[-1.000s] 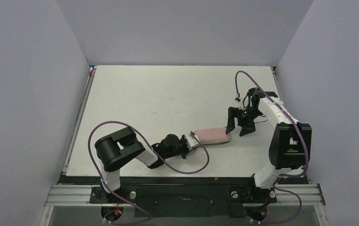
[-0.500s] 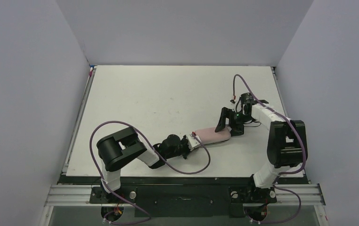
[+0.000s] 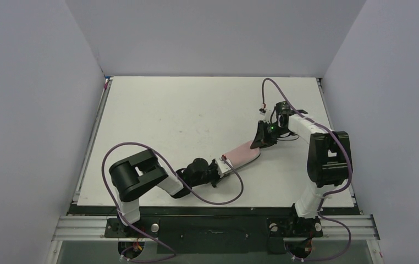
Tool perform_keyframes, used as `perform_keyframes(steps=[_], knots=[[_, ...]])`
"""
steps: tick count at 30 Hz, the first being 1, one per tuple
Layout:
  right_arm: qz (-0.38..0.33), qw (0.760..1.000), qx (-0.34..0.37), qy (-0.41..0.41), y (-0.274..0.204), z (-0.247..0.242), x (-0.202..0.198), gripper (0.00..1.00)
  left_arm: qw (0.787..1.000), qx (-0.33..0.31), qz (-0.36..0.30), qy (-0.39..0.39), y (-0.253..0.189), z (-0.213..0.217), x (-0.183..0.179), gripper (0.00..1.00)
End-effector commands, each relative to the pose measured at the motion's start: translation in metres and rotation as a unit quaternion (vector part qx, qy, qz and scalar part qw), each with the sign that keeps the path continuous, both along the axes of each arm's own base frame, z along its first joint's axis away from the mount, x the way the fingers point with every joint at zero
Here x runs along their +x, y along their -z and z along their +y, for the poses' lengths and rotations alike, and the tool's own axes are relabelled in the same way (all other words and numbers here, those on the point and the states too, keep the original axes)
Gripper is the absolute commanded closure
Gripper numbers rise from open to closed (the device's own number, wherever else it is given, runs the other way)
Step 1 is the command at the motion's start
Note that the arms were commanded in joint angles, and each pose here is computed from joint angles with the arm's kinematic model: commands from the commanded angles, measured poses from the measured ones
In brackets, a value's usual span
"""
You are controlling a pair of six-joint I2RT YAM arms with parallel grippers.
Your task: Open the umbrella
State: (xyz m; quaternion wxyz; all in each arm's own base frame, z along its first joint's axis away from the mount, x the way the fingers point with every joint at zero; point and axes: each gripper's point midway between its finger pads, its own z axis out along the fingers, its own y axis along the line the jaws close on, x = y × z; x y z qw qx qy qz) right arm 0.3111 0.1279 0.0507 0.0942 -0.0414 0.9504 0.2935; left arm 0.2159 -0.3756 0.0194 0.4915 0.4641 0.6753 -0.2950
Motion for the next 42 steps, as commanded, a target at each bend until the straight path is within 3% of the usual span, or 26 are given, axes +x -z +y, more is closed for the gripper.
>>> perform_keyframes(steps=[1,10,14,24,35,42], knots=[[0.021,0.986,-0.132,-0.103,0.045,-0.039,-0.028,1.00,0.999,0.020,0.015,-0.021,0.006,0.025,0.004,1.00],[0.002,0.978,-0.151,-0.143,0.040,-0.043,-0.024,1.00,0.998,0.034,0.010,-0.045,0.003,0.053,0.024,1.00],[-0.027,0.967,-0.142,-0.212,0.031,-0.033,-0.024,1.00,0.998,0.043,-0.023,-0.039,0.002,0.057,0.034,1.00],[-0.069,0.931,-0.115,-0.339,0.019,0.002,-0.024,1.00,0.997,0.036,-0.066,-0.014,-0.009,0.042,0.050,1.00],[-0.086,0.888,-0.084,-0.444,0.017,0.018,-0.032,1.00,0.997,0.032,-0.062,-0.019,-0.008,0.028,0.067,1.00],[-0.090,0.884,-0.064,-0.454,0.010,0.026,-0.039,1.00,0.998,0.019,-0.055,-0.030,-0.013,0.014,0.085,1.00]])
